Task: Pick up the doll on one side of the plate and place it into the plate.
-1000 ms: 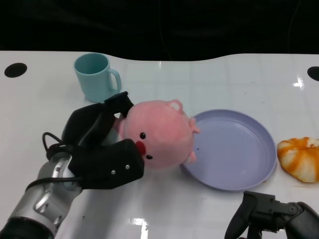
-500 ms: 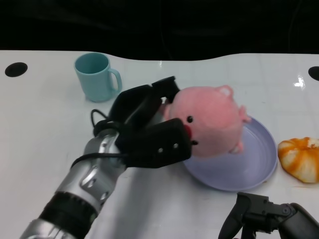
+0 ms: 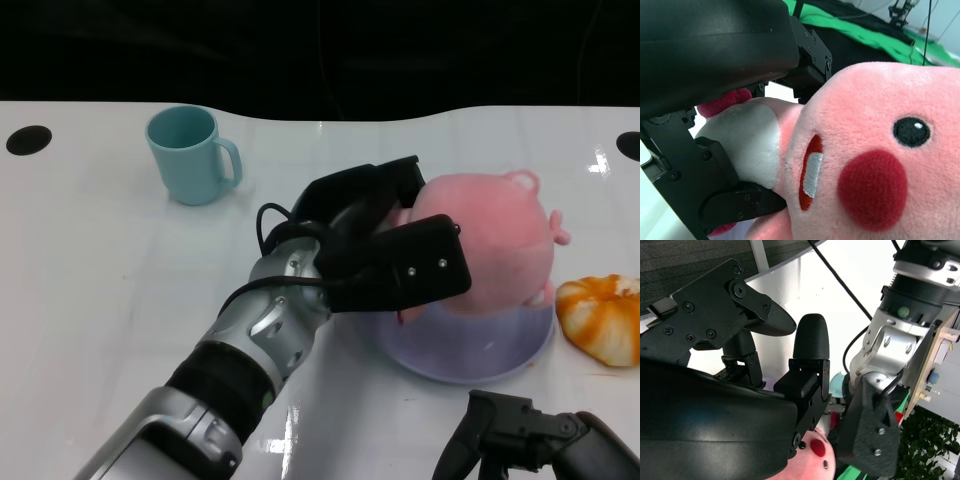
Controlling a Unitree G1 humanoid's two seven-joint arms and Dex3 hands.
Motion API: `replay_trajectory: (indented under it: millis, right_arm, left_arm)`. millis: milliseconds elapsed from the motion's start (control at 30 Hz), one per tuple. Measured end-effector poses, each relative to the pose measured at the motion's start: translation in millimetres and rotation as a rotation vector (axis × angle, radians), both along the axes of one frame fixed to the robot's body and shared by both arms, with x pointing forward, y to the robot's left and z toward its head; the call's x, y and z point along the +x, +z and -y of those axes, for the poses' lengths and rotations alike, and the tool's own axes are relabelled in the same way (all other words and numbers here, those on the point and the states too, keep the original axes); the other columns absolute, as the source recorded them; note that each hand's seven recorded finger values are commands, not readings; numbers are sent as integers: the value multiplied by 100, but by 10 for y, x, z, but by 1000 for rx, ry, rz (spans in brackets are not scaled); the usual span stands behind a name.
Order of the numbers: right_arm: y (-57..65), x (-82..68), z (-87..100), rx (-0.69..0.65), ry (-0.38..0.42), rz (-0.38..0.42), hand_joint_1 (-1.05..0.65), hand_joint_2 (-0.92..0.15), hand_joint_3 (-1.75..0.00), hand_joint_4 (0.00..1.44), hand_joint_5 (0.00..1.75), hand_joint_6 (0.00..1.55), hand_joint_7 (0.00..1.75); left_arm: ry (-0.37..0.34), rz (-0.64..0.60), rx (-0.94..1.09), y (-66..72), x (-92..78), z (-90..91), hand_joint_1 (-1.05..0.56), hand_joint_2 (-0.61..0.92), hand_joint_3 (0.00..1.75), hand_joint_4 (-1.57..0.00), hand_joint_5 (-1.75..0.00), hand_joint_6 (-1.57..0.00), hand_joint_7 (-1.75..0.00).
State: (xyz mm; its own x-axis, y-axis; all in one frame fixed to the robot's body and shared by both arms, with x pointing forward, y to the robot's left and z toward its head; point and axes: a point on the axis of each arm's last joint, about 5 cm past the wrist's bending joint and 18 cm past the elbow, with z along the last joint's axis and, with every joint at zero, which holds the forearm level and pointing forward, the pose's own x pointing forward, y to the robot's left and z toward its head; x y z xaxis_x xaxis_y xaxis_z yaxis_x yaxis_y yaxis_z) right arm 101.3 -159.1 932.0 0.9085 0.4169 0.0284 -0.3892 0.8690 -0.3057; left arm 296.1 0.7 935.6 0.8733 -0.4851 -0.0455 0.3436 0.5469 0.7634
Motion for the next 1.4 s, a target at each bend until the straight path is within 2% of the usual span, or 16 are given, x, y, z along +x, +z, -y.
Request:
replay_trajectory:
  millis: [167, 200, 233, 267, 300, 367, 433, 467, 533, 567, 633, 700, 733, 833, 1200, 1400]
  right_arm:
    - [0, -4, -2, 1, 1, -1, -7, -50, -116, 68, 164, 62, 133]
    - [0, -5, -3, 1, 1, -1, -7, -50, -116, 68, 165, 62, 133]
    - [0, -5, -3, 1, 1, -1, -7, -50, -116, 68, 165, 62, 133]
    - [0, -6, -4, 1, 1, -1, -8, -50, -115, 68, 165, 62, 133]
    - [1, -6, -5, 2, 2, -1, -8, -50, -115, 68, 165, 62, 133]
    - [2, -7, -6, 2, 2, -1, -8, -50, -114, 68, 166, 62, 132]
    - [2, -7, -6, 2, 2, -1, -8, -51, -114, 68, 166, 62, 132]
    - [2, -7, -6, 2, 2, -1, -8, -51, -114, 68, 166, 62, 132]
    - [2, -7, -6, 2, 2, -1, -8, -51, -113, 68, 165, 62, 132]
    - [2, -7, -6, 2, 2, -1, -8, -51, -113, 68, 165, 62, 132]
    - [2, -7, -5, 2, 2, -1, -7, -51, -113, 68, 165, 62, 132]
    - [2, -7, -5, 2, 2, -1, -7, -51, -113, 68, 165, 62, 131]
    - [2, -7, -4, 2, 2, -1, -7, -51, -113, 68, 164, 62, 131]
    - [2, -6, 3, 0, -2, -1, -6, -51, -112, 68, 163, 63, 131]
    - [-2, 3, 36, -3, -13, 9, -6, -51, -112, 70, 162, 64, 129]
    - [-3, 9, 49, -6, -12, 10, -6, -51, -111, 70, 162, 64, 129]
  left_arm:
    - [8, -18, 31, 9, 11, 104, -16, 45, 108, -93, -175, -67, -175]
    - [11, -32, 38, 4, 8, 128, -20, 47, 97, -90, -175, -65, -162]
    - [16, -49, 45, 2, 7, 147, -25, 54, 78, -86, -175, -68, -129]
    - [20, -73, 55, 8, 9, 165, -26, 65, 54, -81, -175, -76, -83]
    - [22, -97, 65, 15, 14, 178, -27, 73, 41, -77, -175, -82, -58]
    - [8, -130, 80, 38, 25, 186, -32, 83, 24, -69, -168, -74, -23]
    - [-9, -143, 88, 46, 28, 188, -37, 88, 15, -56, -159, -69, -11]
    - [-17, -143, 97, 47, 28, 185, -50, 90, 15, -41, -119, -56, -6]
    - [-38, -120, 132, 60, 30, 178, -64, 92, 15, -33, -57, -39, -1]
    - [-49, -99, 155, 69, 29, 176, -69, 92, 16, -27, -45, -33, -1]
    - [-67, -59, 187, 89, 26, 178, -74, 92, 18, -17, -33, -25, 0]
    - [-79, -37, 199, 103, 24, 180, -75, 92, 18, -15, -30, -24, 0]
    - [-87, -23, 215, 109, 21, 181, -82, 92, 26, -6, -21, -16, 0]
    - [-135, 5, 301, 112, 15, 169, -89, 92, 34, -1, -6, -8, -1]
    - [-183, 47, 277, 180, -27, 47, -100, 92, 44, -1, 0, -5, -1]
    - [-198, 94, 229, 269, -92, -141, -98, 92, 44, -2, -1, -6, -2]
